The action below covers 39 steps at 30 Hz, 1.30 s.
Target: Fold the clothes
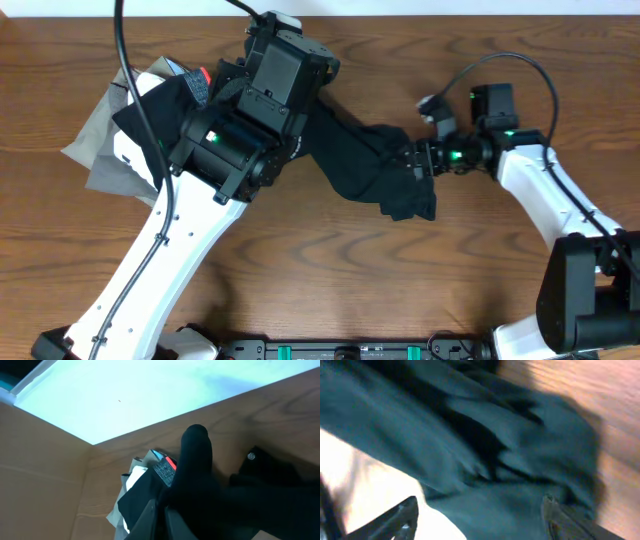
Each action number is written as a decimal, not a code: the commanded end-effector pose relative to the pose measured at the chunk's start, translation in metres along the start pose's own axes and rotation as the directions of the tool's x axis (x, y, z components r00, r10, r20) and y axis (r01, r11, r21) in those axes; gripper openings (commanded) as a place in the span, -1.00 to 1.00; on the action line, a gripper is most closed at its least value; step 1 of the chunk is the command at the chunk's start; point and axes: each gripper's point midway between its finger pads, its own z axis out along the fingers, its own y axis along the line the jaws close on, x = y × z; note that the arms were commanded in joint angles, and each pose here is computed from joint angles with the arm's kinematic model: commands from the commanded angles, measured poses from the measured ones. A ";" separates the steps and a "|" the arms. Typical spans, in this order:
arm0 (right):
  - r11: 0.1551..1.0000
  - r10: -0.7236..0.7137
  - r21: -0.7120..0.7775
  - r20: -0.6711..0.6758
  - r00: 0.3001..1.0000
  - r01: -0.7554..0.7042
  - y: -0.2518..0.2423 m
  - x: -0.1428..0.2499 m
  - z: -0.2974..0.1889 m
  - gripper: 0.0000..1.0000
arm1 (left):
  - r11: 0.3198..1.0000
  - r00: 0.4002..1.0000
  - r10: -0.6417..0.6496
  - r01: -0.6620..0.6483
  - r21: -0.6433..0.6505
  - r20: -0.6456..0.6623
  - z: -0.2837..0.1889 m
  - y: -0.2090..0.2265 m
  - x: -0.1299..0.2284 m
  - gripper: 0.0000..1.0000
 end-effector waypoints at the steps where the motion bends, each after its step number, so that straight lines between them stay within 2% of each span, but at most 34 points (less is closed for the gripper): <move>1: 0.990 -0.123 -0.063 -0.003 0.992 0.122 0.025 -0.001 0.014 0.57 | 0.997 0.997 -0.066 0.067 -0.041 0.043 -0.013 0.020 -0.010 -0.88; 6: 0.981 -0.187 0.040 -0.074 0.980 0.190 0.023 0.007 0.040 0.57 | 0.997 0.997 -0.066 0.068 -0.041 0.043 -0.013 0.020 -0.010 -0.88; 10: 0.981 -0.189 0.027 -0.130 0.973 0.194 0.024 0.022 0.061 0.47 | 0.997 0.997 -0.066 0.068 -0.041 0.043 -0.013 0.020 -0.010 -0.88; 11: 0.981 -0.189 0.023 -0.140 0.972 0.194 0.024 0.024 0.065 0.37 | 0.997 0.997 -0.066 0.068 -0.041 0.043 -0.013 0.020 -0.010 -0.88; 15: 0.984 -0.168 0.040 -0.143 0.975 0.175 0.017 0.026 0.073 -0.43 | 0.997 0.997 -0.066 0.068 -0.041 0.043 -0.013 0.020 -0.010 -0.88; 17: 0.988 -0.106 0.101 -0.113 0.988 0.118 0.009 0.016 0.062 -0.70 | 0.997 0.997 -0.067 0.069 -0.041 0.045 -0.013 0.021 -0.010 -0.88; 23: 0.977 -0.110 0.192 0.074 0.991 0.094 0.006 -0.033 -0.012 -0.97 | 0.994 0.993 -0.096 0.099 -0.038 0.074 -0.022 0.029 -0.014 -0.88; 28: 0.946 -0.146 0.319 0.256 0.956 0.059 0.001 -0.063 -0.098 -0.97 | 0.985 0.975 -0.166 0.171 -0.017 0.148 -0.039 0.044 -0.027 -0.88; 30: 0.923 -0.168 0.382 0.320 0.932 0.035 -0.002 -0.070 -0.133 -0.97 | 0.983 0.967 -0.182 0.177 0.043 0.180 -0.047 0.042 -0.033 -0.88; 35: 0.864 -0.237 0.502 0.472 0.849 -0.038 0.002 -0.081 -0.220 -0.98 | 0.943 0.934 -0.222 0.132 0.306 0.279 -0.084 0.020 -0.054 -0.88; 39: 0.817 -0.305 0.571 0.554 0.774 -0.087 0.018 -0.083 -0.279 -0.98 | 0.922 0.886 -0.245 0.087 0.377 0.394 -0.126 0.025 -0.070 -0.88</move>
